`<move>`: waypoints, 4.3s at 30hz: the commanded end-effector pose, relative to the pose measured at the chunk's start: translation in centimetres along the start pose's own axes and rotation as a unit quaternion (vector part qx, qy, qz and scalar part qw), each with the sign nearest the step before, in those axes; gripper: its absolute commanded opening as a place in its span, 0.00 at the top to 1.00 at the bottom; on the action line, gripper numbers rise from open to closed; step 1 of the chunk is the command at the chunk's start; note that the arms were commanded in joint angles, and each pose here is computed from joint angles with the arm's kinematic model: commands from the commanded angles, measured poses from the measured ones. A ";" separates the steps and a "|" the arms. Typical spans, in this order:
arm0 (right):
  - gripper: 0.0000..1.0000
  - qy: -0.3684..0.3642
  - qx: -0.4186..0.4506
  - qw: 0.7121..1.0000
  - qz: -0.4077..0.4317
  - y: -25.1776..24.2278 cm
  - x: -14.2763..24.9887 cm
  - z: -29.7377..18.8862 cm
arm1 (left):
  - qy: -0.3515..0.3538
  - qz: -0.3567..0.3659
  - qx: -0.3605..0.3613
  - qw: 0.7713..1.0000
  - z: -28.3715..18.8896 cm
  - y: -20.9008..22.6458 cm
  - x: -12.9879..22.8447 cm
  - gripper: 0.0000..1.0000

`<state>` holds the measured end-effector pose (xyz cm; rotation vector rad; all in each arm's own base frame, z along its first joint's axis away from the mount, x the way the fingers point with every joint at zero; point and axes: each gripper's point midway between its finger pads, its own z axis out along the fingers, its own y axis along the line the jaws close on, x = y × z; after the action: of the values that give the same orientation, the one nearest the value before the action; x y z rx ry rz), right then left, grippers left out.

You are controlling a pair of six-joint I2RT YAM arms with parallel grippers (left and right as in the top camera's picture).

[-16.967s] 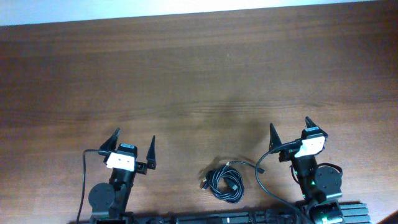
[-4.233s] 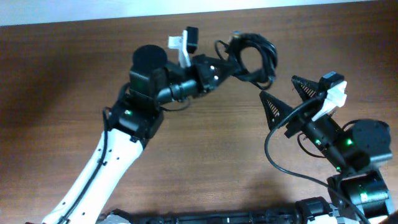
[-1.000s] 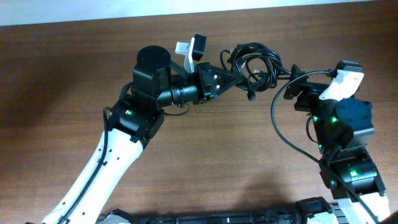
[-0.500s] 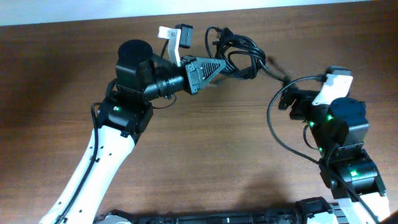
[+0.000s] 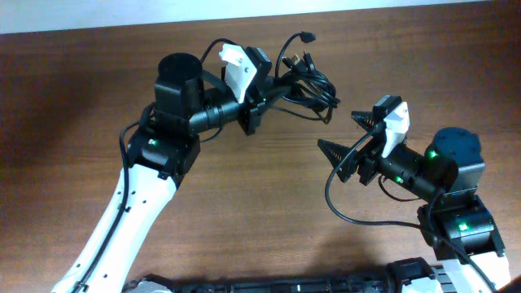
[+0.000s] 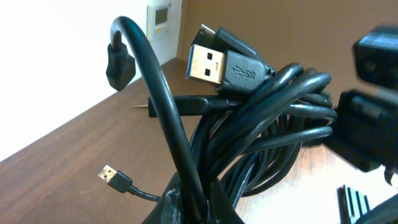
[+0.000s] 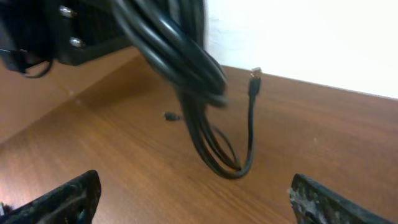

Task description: Untangle cables

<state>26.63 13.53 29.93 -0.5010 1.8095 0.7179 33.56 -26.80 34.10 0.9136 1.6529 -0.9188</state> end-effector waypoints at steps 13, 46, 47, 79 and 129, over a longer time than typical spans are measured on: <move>0.53 -0.027 -0.033 0.999 -0.033 1.4 -1.6 -0.3 | 0.003 0.036 0.086 0.996 -0.7 -3.3 0.0 1.00; 0.33 -0.106 0.007 0.975 -0.194 1.2 -6.6 -1.3 | 0.002 0.195 -0.023 0.981 -0.4 -2.4 -1.3 1.00; 0.33 -0.103 0.007 0.976 -0.192 1.1 -6.5 -1.2 | -0.008 0.205 -0.014 0.979 -0.1 -3.3 -1.8 1.00; 0.96 0.000 -0.069 0.991 -0.111 2.7 -0.7 -0.7 | -0.154 -0.089 -0.034 0.984 -0.5 -3.3 -8.9 1.00; 0.01 -0.058 -0.089 0.988 -0.110 3.8 -3.8 -1.0 | -0.062 0.031 -0.084 0.994 0.5 -2.3 -4.5 1.00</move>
<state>24.13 16.17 34.37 -0.8011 1.5339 0.7846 31.50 -29.62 37.87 0.8950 1.5289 -0.7996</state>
